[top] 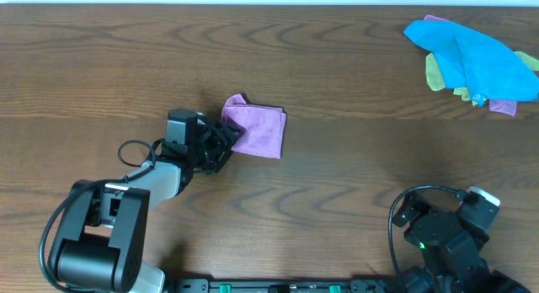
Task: Fold the cloth
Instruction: 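Drag the folded square with the left gripper to the table's left side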
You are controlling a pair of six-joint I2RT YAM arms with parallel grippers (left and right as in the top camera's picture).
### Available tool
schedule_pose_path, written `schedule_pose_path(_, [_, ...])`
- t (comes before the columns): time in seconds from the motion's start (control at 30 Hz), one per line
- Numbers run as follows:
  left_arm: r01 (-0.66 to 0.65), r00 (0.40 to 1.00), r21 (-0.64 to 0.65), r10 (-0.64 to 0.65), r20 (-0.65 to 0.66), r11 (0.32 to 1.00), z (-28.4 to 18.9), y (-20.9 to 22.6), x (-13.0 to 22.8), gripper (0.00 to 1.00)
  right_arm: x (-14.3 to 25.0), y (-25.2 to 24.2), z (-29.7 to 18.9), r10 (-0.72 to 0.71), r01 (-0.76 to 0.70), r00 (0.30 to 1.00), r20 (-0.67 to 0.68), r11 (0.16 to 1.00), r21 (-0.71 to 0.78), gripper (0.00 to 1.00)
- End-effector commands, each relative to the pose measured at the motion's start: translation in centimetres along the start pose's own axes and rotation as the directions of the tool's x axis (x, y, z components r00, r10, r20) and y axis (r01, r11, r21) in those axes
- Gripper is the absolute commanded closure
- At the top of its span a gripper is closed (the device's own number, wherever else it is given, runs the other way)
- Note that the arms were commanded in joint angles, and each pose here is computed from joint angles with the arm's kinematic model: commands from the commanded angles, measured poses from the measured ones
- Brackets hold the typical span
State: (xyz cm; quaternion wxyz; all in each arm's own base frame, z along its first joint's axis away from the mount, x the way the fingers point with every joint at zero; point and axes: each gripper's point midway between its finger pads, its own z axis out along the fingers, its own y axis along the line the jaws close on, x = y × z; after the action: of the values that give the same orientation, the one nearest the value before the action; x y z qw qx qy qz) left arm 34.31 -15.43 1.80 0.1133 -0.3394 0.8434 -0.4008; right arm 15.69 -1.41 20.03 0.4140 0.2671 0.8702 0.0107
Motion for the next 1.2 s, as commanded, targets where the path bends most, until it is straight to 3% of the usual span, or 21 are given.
schedule_pose_path(0.0, [0.04, 0.999, -0.091, -0.04, 0.005, 0.995, 0.9, 2.9, 0.5, 0.4, -0.1, -0.3, 0.1, 0.015, -0.015, 1.0, 0.013, 1.0, 0.015, 0.01])
schedule_pose_path(0.33, [0.014, 0.999, -0.117, -0.009, 0.044, 0.993, 1.3, 3.0, 0.4, 0.85, -0.1, -0.3, 0.1, 0.015, -0.015, 1.0, 0.013, 1.0, 0.015, 0.01])
schedule_pose_path(0.47, [-0.046, 0.997, -0.08, 0.05, 0.055, 0.996, 1.3, 2.0, 0.0, 0.94, -0.1, -0.3, 0.1, 0.015, -0.015, 1.0, 0.013, 1.0, 0.015, 0.01])
schedule_pose_path(0.87, [-0.179, 0.984, 0.065, 0.178, 0.02, 0.982, 0.1, -1.2, -1.9, 0.94, -0.1, -0.3, 0.1, 0.015, -0.015, 1.0, 0.013, 1.0, 0.015, 0.01])
schedule_pose_path(1.17, [-0.223, 0.973, 0.108, 0.215, 0.078, 0.969, -4.5, -3.2, -5.0, 0.94, -0.1, -0.3, 0.1, 0.015, -0.015, 1.0, 0.013, 1.0, 0.016, 0.01])
